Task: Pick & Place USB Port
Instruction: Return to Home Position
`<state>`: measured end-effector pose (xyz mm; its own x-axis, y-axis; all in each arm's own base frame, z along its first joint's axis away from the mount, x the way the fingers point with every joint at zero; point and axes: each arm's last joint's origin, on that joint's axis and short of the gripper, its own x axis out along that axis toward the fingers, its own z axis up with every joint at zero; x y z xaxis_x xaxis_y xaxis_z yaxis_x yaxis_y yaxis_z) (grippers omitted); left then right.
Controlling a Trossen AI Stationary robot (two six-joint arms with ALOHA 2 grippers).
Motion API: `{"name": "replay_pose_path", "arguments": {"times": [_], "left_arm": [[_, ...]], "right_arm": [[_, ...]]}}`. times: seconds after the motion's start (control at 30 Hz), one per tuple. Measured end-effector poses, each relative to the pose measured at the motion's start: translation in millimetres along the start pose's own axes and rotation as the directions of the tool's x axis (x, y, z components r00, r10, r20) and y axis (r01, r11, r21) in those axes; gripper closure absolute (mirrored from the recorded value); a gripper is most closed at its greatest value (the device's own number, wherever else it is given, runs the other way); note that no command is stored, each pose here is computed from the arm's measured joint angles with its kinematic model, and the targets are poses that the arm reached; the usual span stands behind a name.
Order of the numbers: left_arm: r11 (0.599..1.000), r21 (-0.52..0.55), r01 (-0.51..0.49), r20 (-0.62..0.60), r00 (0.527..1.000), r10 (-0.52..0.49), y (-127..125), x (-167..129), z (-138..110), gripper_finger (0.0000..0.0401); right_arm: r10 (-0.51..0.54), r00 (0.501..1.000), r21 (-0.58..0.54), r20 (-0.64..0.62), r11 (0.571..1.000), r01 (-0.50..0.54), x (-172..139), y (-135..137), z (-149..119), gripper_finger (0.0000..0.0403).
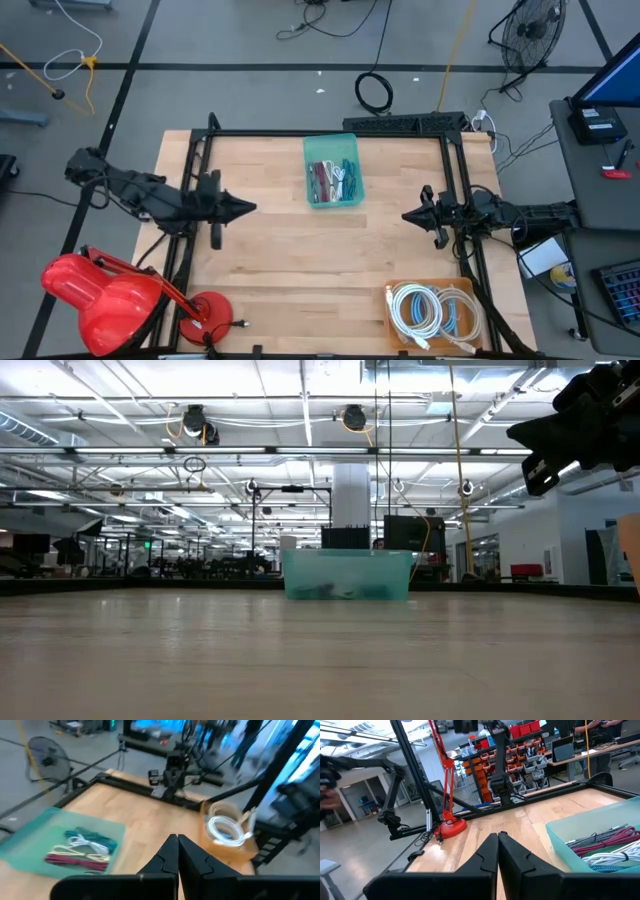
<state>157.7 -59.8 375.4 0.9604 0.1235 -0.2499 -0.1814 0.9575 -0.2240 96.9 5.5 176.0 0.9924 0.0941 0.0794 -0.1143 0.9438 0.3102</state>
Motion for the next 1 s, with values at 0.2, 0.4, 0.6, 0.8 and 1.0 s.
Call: {"name": "replay_pose_path", "arguments": {"times": [0.2,0.4,0.6,0.8,1.0], "left_arm": [[0.989,-0.120,0.085,0.134,0.989,-0.068,28,-11,-52,0.0401],[0.981,-0.173,0.085,0.198,0.979,-0.049,58,-18,-99,0.0401],[0.984,-0.042,0.176,0.289,0.945,-0.157,76,-27,-123,0.0401],[0.987,0.073,0.140,0.342,0.927,-0.157,85,-33,-130,0.0401],[0.993,0.024,0.119,0.359,0.926,-0.120,95,-29,-142,0.0401]], "right_arm": [[0.000,1.000,0.000,0.000,1.000,0.000,0,0,0,0.0403],[0.000,1.000,0.000,0.000,1.000,0.000,0,0,0,0.0403],[0.000,1.000,0.000,0.000,1.000,0.000,0,0,0,0.0403],[0.000,1.000,0.000,0.000,1.000,0.000,0,0,0,0.0403],[0.000,1.000,0.000,0.000,1.000,0.000,0,0,0,0.0403]]}}
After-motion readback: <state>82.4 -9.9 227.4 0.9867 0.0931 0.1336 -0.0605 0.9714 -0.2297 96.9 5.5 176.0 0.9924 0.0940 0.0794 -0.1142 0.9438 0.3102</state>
